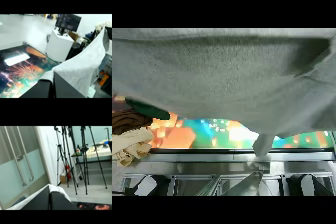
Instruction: Fold the shirts.
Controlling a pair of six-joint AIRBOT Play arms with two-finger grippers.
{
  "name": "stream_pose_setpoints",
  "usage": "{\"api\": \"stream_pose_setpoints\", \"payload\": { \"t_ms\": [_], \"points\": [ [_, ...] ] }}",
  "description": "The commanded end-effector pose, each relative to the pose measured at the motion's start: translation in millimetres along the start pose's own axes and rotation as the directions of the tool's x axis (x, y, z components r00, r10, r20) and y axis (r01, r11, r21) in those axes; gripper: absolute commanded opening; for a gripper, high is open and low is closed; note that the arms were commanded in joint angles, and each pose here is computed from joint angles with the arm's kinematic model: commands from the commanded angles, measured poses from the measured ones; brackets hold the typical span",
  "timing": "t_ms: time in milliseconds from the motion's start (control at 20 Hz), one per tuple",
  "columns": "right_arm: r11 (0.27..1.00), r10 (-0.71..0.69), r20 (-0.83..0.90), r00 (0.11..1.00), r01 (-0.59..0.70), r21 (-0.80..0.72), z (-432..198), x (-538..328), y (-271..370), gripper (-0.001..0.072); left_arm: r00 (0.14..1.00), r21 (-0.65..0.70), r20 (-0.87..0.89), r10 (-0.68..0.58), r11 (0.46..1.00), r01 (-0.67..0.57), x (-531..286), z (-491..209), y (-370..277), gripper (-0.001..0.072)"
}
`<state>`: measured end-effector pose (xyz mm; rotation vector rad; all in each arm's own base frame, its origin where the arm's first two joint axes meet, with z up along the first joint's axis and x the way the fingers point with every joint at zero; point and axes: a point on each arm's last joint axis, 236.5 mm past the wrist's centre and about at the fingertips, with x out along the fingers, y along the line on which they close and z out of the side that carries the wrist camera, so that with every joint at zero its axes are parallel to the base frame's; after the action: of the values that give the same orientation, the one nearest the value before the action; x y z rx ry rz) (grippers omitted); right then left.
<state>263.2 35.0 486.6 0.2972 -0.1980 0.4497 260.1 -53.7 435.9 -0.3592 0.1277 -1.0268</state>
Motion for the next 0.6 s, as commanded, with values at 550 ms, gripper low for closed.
{"api": "stream_pose_setpoints", "payload": {
  "t_ms": [550],
  "points": [
    [0.883,0.186,-0.678,0.711,0.182,0.433,-381.9,143.0,-177.6,0.0012,0.839,-0.601,-0.533,-0.113,0.748,-0.281,139.3,-307.3,283.2,0.0029]
  ]
}}
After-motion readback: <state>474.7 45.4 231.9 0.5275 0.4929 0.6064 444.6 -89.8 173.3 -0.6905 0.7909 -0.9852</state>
